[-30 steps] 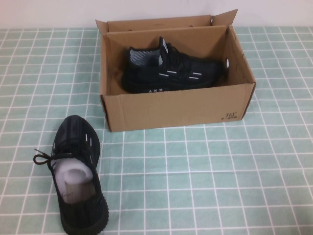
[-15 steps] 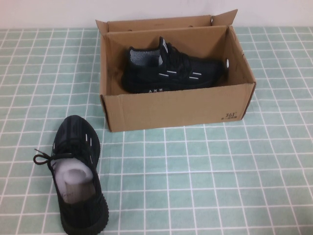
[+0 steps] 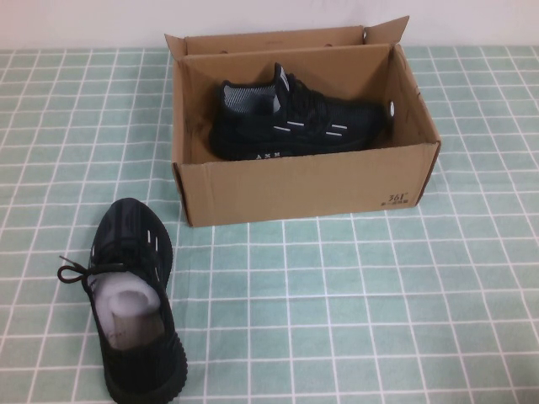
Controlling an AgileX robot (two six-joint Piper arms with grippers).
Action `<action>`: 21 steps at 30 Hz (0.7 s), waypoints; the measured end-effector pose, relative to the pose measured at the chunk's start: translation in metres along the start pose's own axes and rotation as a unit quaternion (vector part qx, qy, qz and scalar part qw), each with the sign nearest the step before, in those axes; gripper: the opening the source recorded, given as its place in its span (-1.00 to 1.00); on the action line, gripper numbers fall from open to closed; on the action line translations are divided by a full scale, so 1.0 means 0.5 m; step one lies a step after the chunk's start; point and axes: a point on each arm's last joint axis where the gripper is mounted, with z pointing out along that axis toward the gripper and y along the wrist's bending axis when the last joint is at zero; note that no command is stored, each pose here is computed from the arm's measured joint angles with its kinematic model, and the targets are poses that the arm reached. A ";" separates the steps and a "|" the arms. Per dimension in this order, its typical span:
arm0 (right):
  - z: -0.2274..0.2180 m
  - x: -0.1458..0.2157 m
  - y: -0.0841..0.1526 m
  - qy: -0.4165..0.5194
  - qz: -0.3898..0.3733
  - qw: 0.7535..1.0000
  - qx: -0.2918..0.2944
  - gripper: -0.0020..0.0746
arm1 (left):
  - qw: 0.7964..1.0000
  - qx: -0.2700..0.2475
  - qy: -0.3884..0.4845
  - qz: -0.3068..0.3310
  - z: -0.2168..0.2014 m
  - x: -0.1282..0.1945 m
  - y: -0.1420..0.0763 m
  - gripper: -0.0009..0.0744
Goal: Put shoes into padded shoe box
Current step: Pick up the shoe from the table
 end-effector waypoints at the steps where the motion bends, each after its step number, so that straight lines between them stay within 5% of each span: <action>1: 0.000 0.000 0.000 0.000 -0.001 1.000 0.000 -0.97 | 1.000 0.000 0.000 0.000 0.000 0.000 0.000 -0.99; 11: 0.000 0.000 0.000 0.001 -0.001 1.000 0.000 -0.97 | 1.000 0.000 -0.009 0.002 0.000 -0.003 0.000 -0.99; 21: 0.000 0.000 0.000 0.001 -0.001 1.000 0.000 -0.97 | 0.978 0.034 -0.154 -0.140 -0.009 -0.056 -0.004 -0.99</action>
